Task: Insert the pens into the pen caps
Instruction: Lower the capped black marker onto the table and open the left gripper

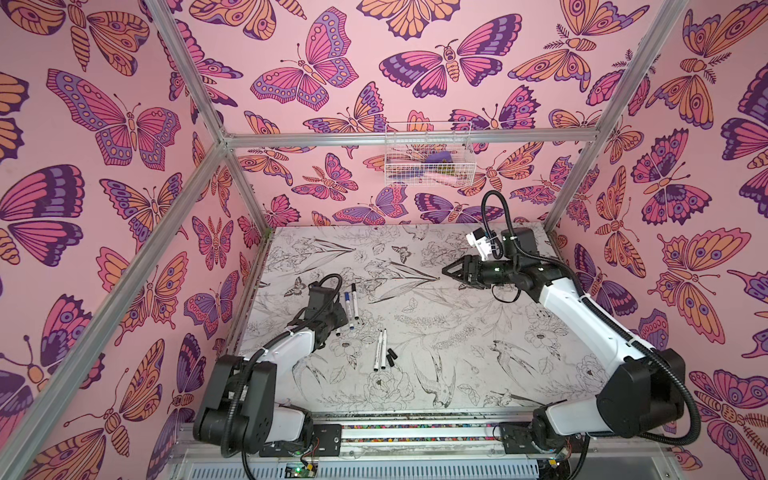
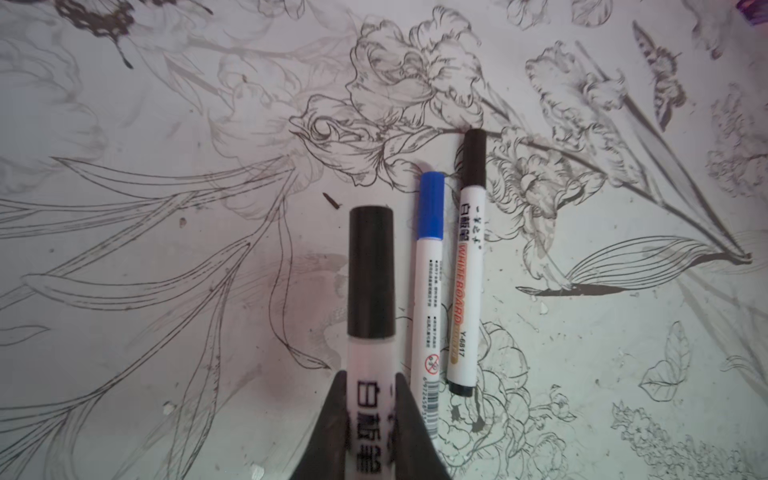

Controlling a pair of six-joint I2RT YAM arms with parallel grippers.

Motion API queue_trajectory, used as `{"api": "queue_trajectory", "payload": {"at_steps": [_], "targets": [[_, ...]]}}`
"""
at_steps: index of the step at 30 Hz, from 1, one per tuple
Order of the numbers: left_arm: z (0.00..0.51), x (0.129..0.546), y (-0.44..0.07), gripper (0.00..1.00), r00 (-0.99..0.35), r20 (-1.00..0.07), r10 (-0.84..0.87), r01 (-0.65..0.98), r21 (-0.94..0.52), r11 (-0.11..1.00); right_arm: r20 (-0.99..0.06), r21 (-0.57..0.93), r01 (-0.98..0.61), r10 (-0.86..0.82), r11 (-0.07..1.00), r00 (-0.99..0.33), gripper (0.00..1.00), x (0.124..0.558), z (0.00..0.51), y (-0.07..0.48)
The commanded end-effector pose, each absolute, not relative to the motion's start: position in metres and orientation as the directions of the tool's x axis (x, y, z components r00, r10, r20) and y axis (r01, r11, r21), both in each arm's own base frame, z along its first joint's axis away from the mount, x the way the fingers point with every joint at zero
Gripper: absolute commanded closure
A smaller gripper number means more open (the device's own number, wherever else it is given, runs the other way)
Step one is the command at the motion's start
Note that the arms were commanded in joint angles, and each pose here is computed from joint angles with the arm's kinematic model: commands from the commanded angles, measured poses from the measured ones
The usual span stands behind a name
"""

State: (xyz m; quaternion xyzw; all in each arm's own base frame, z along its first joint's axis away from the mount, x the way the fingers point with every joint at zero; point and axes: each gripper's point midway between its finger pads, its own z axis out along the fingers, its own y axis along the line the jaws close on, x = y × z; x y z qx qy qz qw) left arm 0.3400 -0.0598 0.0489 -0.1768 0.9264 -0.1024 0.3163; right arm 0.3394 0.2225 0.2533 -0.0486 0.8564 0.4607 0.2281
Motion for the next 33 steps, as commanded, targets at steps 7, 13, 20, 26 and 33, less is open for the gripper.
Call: {"api": "queue_trajectory", "payload": {"at_steps": [7, 13, 20, 26, 33], "targets": [[0.024, 0.347, -0.068, 0.88, -0.81, -0.477, -0.341, -0.235, -0.268, 0.934, -0.455, 0.743, -0.312, 0.106, 0.592, -0.884, 0.36, 0.338, 0.255, 0.22], [0.026, 0.35, -0.07, 0.74, -0.805, -0.474, -0.357, -0.244, -0.284, 0.927, -0.459, 0.739, -0.317, 0.101, 0.595, -0.883, 0.37, 0.337, 0.254, 0.219], [0.051, 0.343, -0.075, 0.61, -0.78, -0.512, -0.359, -0.227, -0.302, 0.926, -0.457, 0.739, -0.317, 0.096, 0.594, -0.884, 0.37, 0.337, 0.25, 0.22], [0.059, 0.304, -0.116, 0.6, -0.815, -0.559, -0.154, -0.064, -0.178, 0.982, -0.456, 0.734, -0.316, 0.092, 0.601, -0.885, 0.38, 0.337, 0.247, 0.219], [0.041, 0.259, -0.163, 0.6, -0.868, -0.493, 0.067, 0.153, -0.137, 0.979, -0.452, 0.727, -0.311, 0.085, 0.612, -0.888, 0.38, 0.337, 0.243, 0.218]]}}
